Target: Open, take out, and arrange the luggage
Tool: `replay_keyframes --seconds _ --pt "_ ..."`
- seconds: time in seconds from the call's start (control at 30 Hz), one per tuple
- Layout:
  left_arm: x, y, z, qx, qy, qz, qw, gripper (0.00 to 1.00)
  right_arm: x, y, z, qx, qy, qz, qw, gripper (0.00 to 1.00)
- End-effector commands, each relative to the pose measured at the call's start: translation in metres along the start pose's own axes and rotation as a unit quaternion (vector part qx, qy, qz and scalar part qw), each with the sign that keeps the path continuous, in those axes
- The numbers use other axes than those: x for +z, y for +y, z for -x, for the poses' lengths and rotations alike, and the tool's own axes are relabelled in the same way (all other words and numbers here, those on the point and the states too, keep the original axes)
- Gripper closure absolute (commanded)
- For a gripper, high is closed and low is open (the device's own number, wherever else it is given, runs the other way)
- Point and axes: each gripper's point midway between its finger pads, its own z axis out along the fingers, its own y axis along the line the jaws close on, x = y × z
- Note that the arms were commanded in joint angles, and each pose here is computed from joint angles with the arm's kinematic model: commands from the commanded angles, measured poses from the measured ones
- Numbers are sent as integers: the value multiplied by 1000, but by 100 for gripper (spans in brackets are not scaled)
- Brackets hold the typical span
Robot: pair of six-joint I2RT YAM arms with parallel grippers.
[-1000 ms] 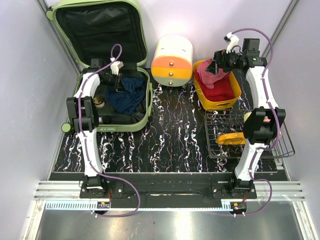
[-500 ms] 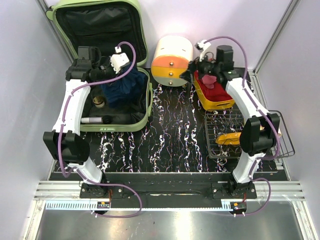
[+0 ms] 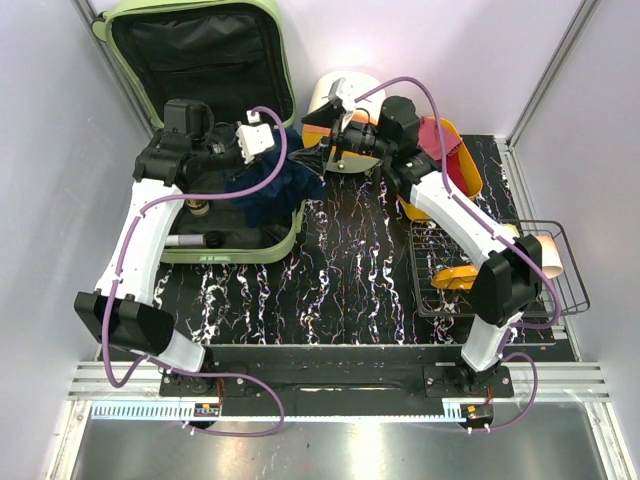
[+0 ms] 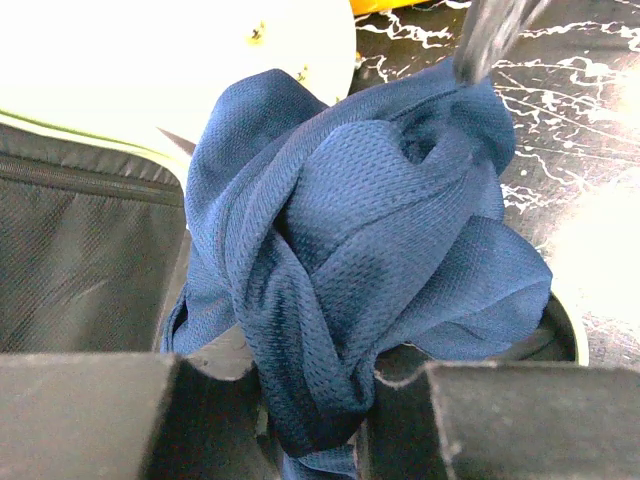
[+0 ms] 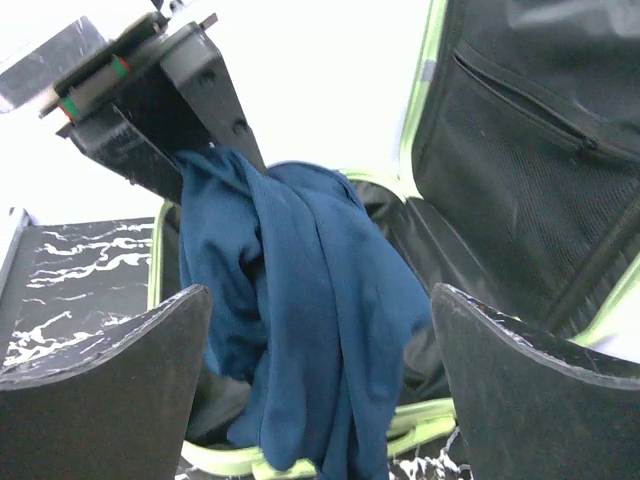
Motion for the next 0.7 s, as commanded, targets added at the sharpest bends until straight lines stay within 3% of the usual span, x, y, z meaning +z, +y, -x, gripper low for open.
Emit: replay_keyframes --seconds 0.0,0.3,0.5,0.67 --pt "-19 10 52 83 -73 35 993 100 13 17 38 -47 -56 10 997 0" --pt "-20 4 61 77 -85 30 993 100 30 48 9 -43 -24 39 998 0" --pt "-29 -2 74 75 -107 27 991 100 33 19 -31 -57 40 -23 997 0" --pt "-37 -8 88 67 -131 24 989 100 33 28 -43 -45 54 -5 998 0"
